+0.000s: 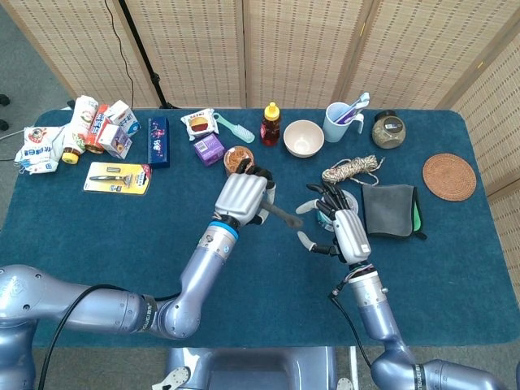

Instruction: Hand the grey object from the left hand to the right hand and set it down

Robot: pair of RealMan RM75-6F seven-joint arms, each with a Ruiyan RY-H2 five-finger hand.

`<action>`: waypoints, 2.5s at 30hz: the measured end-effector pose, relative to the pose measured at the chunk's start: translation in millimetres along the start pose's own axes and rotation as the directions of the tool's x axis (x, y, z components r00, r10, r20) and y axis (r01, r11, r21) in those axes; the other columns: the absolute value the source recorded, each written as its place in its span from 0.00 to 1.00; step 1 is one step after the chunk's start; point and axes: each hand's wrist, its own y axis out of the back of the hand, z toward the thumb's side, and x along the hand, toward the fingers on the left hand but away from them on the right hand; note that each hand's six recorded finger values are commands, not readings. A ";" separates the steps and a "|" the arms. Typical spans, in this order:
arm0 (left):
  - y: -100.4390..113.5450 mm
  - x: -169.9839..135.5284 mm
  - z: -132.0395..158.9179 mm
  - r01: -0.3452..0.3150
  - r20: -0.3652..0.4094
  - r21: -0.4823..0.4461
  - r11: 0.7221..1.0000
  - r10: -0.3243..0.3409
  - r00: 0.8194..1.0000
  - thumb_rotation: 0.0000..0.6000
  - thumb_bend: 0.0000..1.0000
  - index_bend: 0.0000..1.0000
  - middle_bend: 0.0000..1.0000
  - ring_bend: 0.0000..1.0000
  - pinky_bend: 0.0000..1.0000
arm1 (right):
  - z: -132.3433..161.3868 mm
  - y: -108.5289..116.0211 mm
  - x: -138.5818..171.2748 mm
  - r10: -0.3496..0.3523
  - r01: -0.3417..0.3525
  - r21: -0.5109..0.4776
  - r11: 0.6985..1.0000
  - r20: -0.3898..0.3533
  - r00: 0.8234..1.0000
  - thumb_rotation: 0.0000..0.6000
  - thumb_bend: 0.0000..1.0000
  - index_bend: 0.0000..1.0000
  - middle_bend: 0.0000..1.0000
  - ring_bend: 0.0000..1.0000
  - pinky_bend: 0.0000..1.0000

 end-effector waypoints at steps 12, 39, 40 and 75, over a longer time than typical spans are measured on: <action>-1.5 0.9 2.7 0.001 0.000 -0.001 1.000 -0.001 1.000 1.00 0.50 0.77 0.28 0.15 0.00 | -1.4 0.0 -1.8 -0.002 0.002 0.004 1.000 0.009 1.000 1.00 0.31 0.43 0.18 0.08 0.00; -3.0 -2.9 4.8 0.003 0.009 0.023 1.000 -0.003 1.000 1.00 0.50 0.77 0.28 0.15 0.00 | 2.0 -1.7 -4.0 0.004 -0.004 0.000 1.000 0.007 1.000 1.00 0.31 0.53 0.25 0.13 0.02; -3.4 -3.1 4.8 0.004 0.009 0.025 1.000 -0.004 1.000 1.00 0.50 0.77 0.28 0.14 0.00 | 2.4 -2.0 -4.2 0.005 -0.005 -0.001 1.000 0.006 1.000 1.00 0.31 0.54 0.25 0.13 0.02; -14.5 -6.1 8.7 0.003 0.023 0.079 0.997 -0.005 1.000 1.00 0.50 0.77 0.28 0.13 0.00 | 1.9 -5.9 -4.5 0.038 -0.038 -0.021 0.999 0.026 0.999 1.00 0.75 0.69 0.35 0.20 0.05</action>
